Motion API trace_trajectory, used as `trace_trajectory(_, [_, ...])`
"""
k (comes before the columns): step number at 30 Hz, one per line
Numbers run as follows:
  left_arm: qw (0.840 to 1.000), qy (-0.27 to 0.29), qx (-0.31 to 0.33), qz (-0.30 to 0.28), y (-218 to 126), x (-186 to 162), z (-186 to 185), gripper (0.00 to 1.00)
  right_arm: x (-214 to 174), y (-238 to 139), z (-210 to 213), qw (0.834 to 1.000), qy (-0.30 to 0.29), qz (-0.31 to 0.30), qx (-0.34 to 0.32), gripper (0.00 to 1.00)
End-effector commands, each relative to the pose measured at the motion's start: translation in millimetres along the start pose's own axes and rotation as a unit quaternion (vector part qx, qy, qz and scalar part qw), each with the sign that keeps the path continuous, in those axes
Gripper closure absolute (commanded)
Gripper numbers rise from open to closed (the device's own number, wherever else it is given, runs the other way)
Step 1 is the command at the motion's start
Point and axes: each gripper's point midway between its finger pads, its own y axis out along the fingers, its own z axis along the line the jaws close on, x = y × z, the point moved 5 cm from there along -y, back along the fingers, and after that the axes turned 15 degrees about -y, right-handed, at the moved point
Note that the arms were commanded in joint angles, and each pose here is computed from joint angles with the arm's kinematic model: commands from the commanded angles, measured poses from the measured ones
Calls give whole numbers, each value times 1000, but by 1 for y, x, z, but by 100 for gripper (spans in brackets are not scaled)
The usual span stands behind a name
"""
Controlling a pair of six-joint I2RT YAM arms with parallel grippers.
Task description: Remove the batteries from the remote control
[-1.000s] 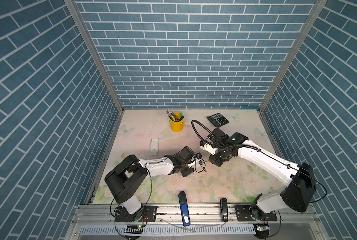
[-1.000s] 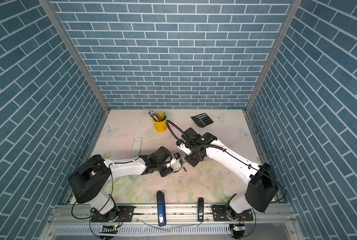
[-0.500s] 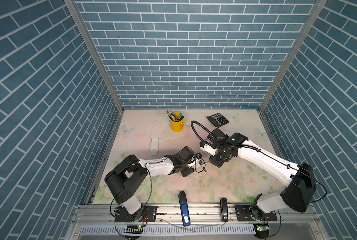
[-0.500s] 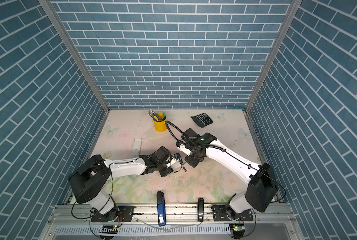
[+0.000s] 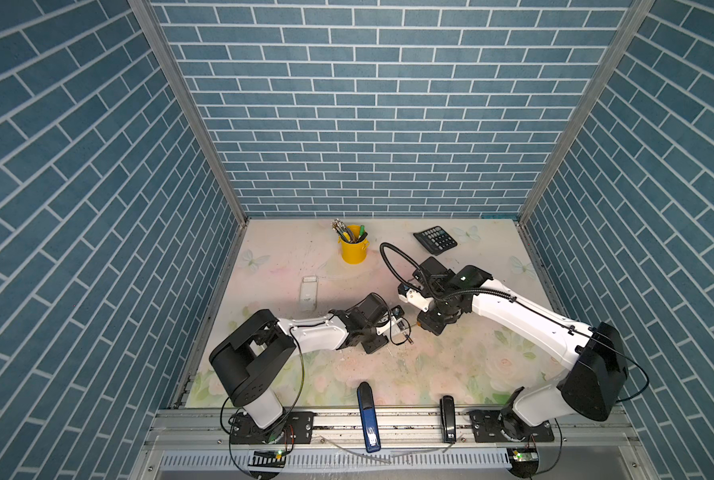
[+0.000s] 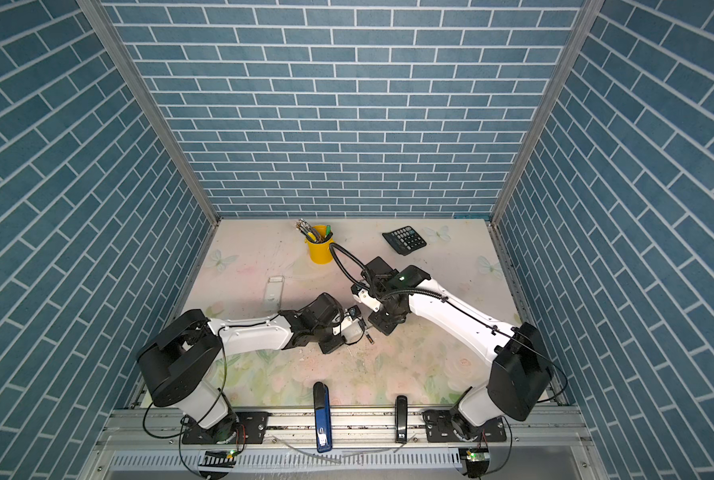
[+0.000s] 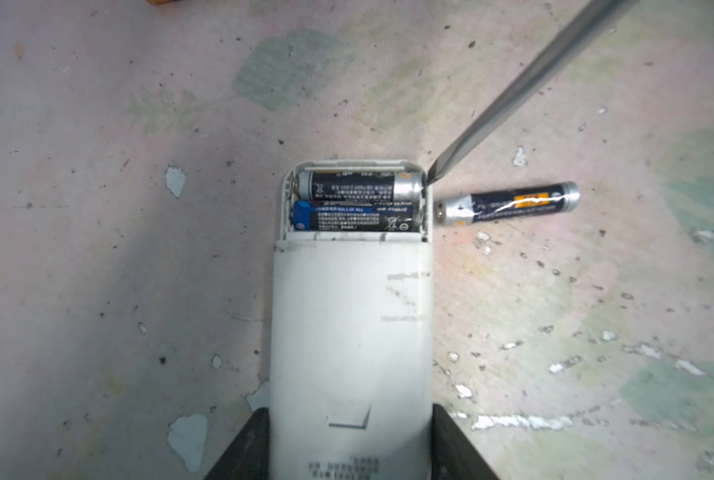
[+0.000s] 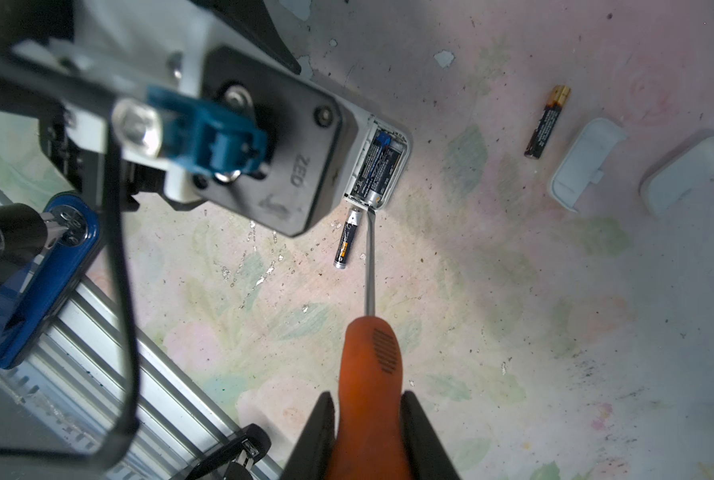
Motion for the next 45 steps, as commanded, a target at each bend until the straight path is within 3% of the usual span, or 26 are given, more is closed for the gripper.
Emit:
trace_trajectory(1, [1000, 9, 1, 19, 4, -7, -2, 67, 6, 1, 2, 1000, -23, -8, 6, 100])
trace_trajectory(16, [999, 23, -9, 25, 9, -6, -9, 68, 21, 7, 11, 998, -35, -46, 23, 100])
trace_trajectory(31, [999, 26, -2, 30, 9, -7, -9, 70, 4, 3, 2, 998, -46, 13, -34, 100])
trace_trajectory(45, [999, 27, 1, 30, 9, -7, -8, 71, -4, -8, 1, 998, -43, 22, -51, 100])
